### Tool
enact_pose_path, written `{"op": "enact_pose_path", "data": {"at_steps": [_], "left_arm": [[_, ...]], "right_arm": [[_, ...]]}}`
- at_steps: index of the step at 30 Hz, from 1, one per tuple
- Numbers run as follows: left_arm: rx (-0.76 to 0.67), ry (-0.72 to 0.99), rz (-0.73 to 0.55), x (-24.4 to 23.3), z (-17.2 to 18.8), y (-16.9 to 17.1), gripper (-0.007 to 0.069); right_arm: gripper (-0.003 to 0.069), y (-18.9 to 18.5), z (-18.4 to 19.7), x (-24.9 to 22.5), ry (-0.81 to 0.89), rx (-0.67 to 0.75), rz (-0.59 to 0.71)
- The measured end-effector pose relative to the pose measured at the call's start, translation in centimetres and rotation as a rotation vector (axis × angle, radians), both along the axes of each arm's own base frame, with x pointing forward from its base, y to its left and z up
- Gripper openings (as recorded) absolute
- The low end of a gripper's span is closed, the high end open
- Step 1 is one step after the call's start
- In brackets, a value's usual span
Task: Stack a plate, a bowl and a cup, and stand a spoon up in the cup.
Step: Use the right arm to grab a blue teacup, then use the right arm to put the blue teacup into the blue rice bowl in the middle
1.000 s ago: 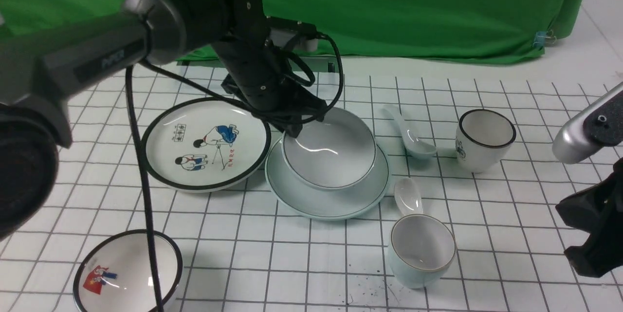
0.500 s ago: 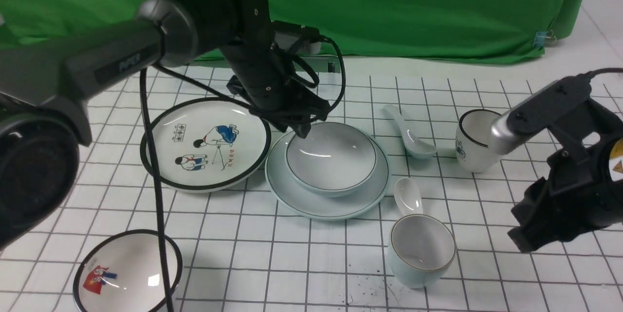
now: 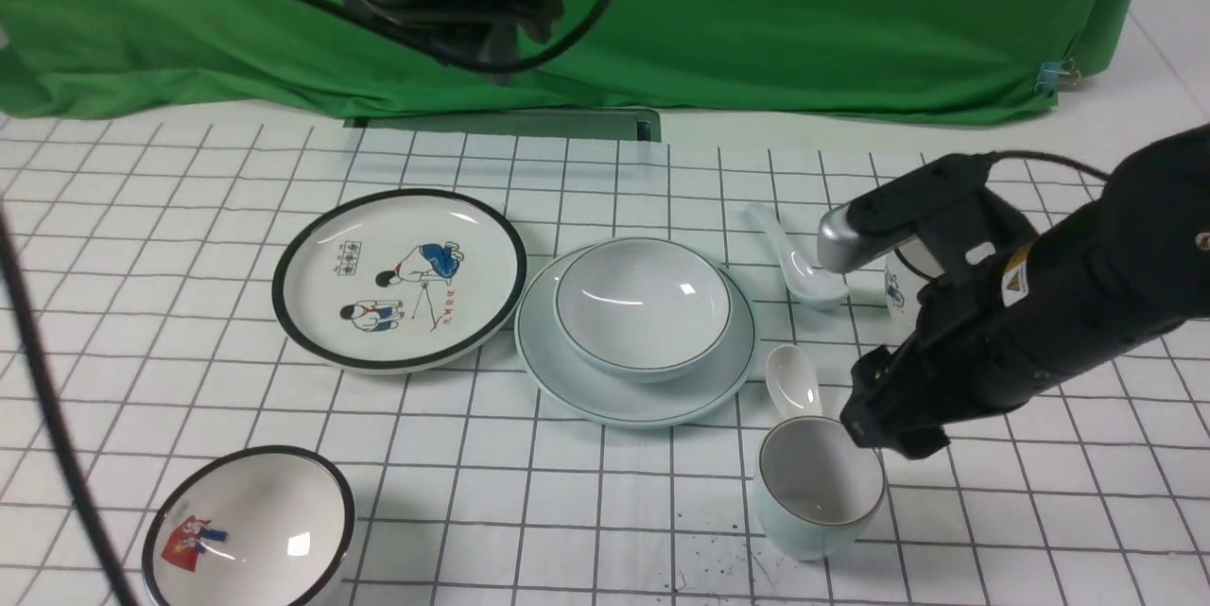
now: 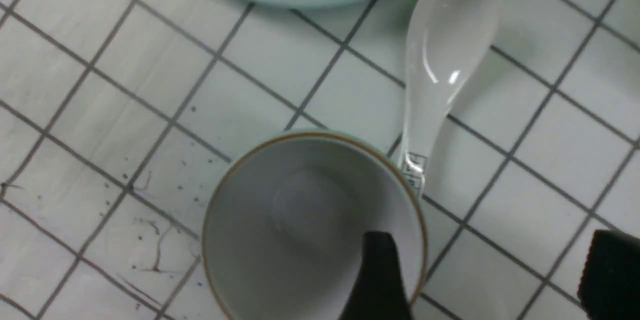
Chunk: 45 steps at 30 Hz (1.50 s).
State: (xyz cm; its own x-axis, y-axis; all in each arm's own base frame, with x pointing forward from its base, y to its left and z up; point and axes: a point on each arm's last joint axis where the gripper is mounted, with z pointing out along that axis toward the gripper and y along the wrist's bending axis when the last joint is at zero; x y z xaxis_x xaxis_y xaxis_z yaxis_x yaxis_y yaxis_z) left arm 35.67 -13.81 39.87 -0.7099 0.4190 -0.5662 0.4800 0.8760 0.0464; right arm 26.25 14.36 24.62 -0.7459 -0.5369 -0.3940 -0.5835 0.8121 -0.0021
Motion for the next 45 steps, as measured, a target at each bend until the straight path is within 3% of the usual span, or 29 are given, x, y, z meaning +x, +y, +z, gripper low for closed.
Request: {"op": "enact_pose_path", "data": {"at_steps": [1, 4, 9, 12, 14, 15, 17, 26, 30, 37, 45], "left_arm": [[0.004, 0.007, 0.000, -0.2, -0.2, 0.1, 0.0192], [0.008, 0.020, 0.001, -3.3, -0.1, 1.2, 0.0064], [0.015, 0.046, 0.007, -6.7, -2.6, 2.5, -0.0013], [-0.002, 0.043, 0.032, -8.8, -4.2, 3.4, -0.0025], [-0.021, 0.032, 0.055, -10.6, -5.4, 4.0, -0.0027], [-0.023, 0.029, 0.057, -10.9, -5.6, 4.1, -0.0027], [-0.045, 0.012, 0.079, -12.6, -6.5, 4.8, -0.0027], [-0.098, -0.077, 0.101, -17.3, -8.5, 6.6, -0.0027], [-0.108, -0.101, 0.101, -17.6, -8.8, 6.7, -0.0027], [-0.111, -0.108, 0.102, -17.6, -8.8, 6.7, -0.0027], [-0.102, -0.165, 0.083, -17.3, -8.5, 6.7, -0.0027]], "right_arm": [[0.0530, 0.1, -0.3, 0.1, 0.009, 0.000, 0.001], [0.0531, 0.6, -2.0, 0.7, 0.049, -0.012, 0.012], [0.0500, 0.8, -3.6, 1.2, 0.085, -0.036, 0.033], [0.0378, 0.9, -4.3, 1.3, 0.102, -0.049, 0.045], [0.0195, 0.9, -4.4, 1.3, 0.105, -0.052, 0.056], [0.0195, 0.9, -4.3, 1.3, 0.104, -0.052, 0.059], [0.0083, 0.9, -3.6, 1.2, 0.101, -0.054, 0.072], [0.0085, 2.5, 4.4, 4.0, -0.057, 0.006, 0.128], [0.0085, 4.3, 5.7, 7.2, -0.073, 0.017, 0.136], [0.0085, 7.2, 3.8, 12.6, -0.035, 0.031, 0.103], [0.0088, 8.8, -0.3, 15.3, 0.040, 0.011, 0.077]]}}
